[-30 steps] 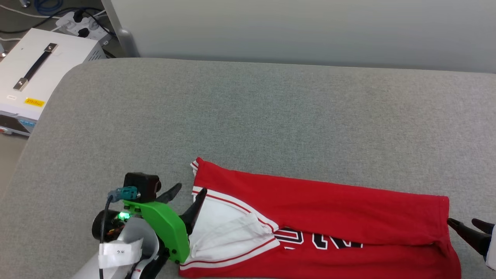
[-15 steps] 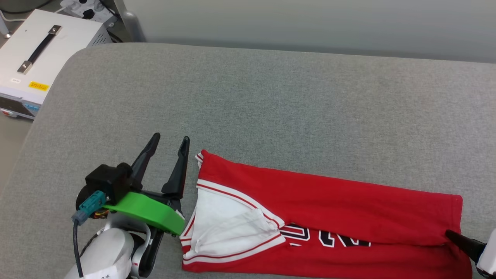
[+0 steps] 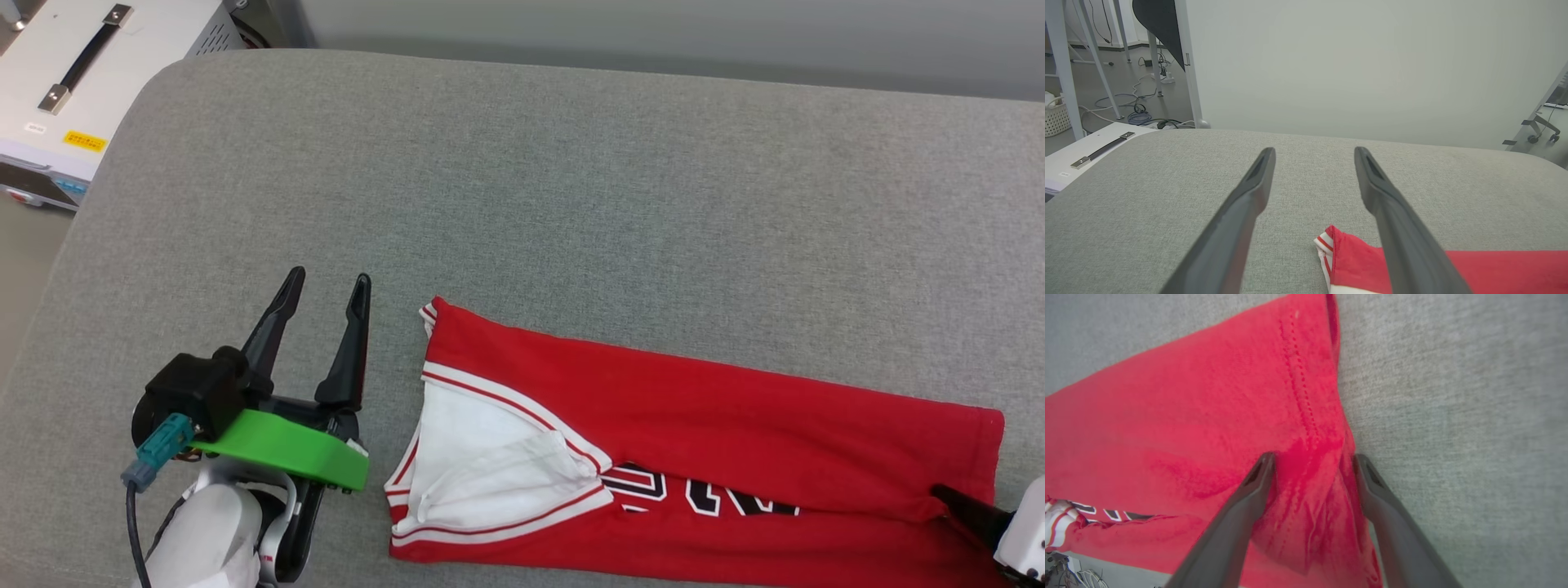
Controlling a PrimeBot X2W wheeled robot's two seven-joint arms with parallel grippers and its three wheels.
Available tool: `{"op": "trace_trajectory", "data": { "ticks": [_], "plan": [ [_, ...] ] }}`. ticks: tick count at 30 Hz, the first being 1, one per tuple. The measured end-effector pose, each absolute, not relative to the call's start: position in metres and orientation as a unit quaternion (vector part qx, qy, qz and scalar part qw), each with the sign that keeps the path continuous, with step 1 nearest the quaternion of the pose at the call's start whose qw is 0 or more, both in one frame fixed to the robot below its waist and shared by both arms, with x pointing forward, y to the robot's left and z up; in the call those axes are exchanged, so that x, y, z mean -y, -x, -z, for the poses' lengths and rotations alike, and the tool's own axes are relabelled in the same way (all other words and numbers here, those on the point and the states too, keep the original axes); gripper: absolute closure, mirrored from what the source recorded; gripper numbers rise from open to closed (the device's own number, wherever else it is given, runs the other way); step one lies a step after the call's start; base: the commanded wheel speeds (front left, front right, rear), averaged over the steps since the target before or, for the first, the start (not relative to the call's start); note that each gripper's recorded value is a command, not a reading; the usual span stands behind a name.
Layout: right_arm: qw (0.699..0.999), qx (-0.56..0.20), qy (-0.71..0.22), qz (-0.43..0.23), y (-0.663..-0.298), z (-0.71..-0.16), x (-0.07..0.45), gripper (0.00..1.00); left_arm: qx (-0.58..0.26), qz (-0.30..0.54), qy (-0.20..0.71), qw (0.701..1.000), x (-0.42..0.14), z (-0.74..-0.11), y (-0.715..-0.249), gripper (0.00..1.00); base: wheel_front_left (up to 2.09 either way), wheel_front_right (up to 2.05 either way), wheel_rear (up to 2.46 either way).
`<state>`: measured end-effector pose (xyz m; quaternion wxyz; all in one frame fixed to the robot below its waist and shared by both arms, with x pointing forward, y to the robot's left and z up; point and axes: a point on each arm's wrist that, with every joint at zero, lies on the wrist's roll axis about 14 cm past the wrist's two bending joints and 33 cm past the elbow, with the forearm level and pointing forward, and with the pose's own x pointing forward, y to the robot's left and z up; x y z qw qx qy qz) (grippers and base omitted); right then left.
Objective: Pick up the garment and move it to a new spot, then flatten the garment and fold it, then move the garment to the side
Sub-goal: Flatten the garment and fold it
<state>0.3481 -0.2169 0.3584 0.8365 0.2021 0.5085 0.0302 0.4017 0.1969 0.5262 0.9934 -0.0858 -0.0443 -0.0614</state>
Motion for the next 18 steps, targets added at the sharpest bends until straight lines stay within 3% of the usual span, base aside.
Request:
{"op": "trace_trajectory", "data": {
  "ticks": [10,11,12,13,14,18],
  "plan": [
    [0.834,-0.499,-0.223,-0.073,-0.351,-0.362,0.187,0.0,0.048,0.061,0.087,0.993,-0.199,-0.525,-0.399,0.0,0.0,0.0,0.0],
    [0.835,-0.498,-0.222,-0.074,-0.351,-0.362,0.186,0.19,0.049,0.059,0.087,0.993,-0.199,-0.526,-0.399,0.0,0.0,0.0,0.0],
    [0.835,-0.498,-0.222,-0.075,-0.351,-0.362,0.185,0.6,0.05,0.059,0.087,0.993,-0.199,-0.526,-0.399,0.0,0.0,0.0,0.0],
    [0.835,-0.498,-0.221,-0.076,-0.35,-0.362,0.185,0.89,0.052,0.059,0.088,0.993,-0.199,-0.527,-0.398,0.0,0.0,0.0,0.0],
    [0.837,-0.495,-0.221,-0.076,-0.35,-0.362,0.185,1.0,0.053,0.06,0.088,0.993,-0.199,-0.528,-0.398,0.0,0.0,0.0,0.0],
    [0.84,-0.491,-0.219,-0.072,-0.349,-0.362,0.189,1.0,0.056,0.061,0.089,0.993,-0.197,-0.529,-0.398,0.0,0.0,0.0,0.0]
  ]
}}
